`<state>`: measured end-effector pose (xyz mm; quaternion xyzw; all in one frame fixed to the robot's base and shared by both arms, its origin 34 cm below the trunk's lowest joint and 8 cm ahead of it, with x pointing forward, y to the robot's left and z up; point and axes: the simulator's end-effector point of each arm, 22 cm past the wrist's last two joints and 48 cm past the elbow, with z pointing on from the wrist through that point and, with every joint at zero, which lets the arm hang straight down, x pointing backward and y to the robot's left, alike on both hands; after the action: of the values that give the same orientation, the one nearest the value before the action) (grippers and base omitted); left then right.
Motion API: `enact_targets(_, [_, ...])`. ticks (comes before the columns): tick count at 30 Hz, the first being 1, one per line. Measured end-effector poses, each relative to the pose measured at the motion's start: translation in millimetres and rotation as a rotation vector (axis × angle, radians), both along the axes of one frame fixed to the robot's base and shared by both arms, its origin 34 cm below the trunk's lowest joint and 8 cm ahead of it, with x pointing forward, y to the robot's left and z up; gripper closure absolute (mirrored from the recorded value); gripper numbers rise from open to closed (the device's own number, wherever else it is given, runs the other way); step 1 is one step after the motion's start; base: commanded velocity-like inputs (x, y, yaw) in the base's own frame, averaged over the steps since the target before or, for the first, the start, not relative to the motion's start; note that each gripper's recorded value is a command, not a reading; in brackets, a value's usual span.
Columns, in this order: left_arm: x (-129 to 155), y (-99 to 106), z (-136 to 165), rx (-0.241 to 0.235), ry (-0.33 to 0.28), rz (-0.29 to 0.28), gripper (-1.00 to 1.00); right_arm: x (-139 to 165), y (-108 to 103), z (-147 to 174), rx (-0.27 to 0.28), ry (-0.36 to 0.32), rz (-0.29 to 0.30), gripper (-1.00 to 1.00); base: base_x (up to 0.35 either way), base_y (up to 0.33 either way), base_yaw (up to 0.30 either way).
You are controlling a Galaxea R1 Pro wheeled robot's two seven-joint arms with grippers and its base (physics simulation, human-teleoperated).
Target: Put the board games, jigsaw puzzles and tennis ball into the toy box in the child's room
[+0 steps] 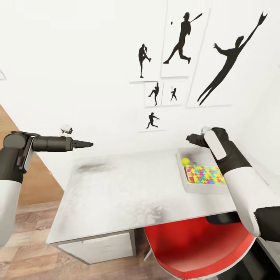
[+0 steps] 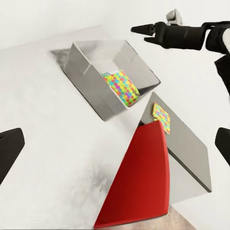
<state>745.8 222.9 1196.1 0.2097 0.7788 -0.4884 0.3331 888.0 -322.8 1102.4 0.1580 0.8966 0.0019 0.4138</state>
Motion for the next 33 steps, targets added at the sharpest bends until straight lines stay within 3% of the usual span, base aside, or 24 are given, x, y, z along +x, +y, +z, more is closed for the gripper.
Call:
enact_targets(5, [-1,16,4,0.022,-0.006,0.022,-1.0,1,8,42,-0.019,-0.063,0.029,-1.0,-0.107,0.0,0.0])
enact_targets(9, [-3,32,6,0.042,-0.007,0.046,-1.0,-5,11,50,-0.025,-0.057,0.046,-1.0,-0.021,0.0,0.0])
enact_targets(21, [-7,93,-16,0.057,0.103,0.152,-1.0,-40,18,35,0.012,-0.042,0.081,-1.0,-0.002,0.0,0.0])
enact_targets(28, [-13,117,-19,0.069,0.127,0.19,-1.0,-89,2,19,0.067,-0.059,0.055,-1.0,0.0,0.0,0.0])
enact_targets(33, [-21,129,-32,0.072,0.165,0.211,-1.0,-125,3,-2,0.079,-0.055,0.054,-1.0,-0.001,0.0,0.0])
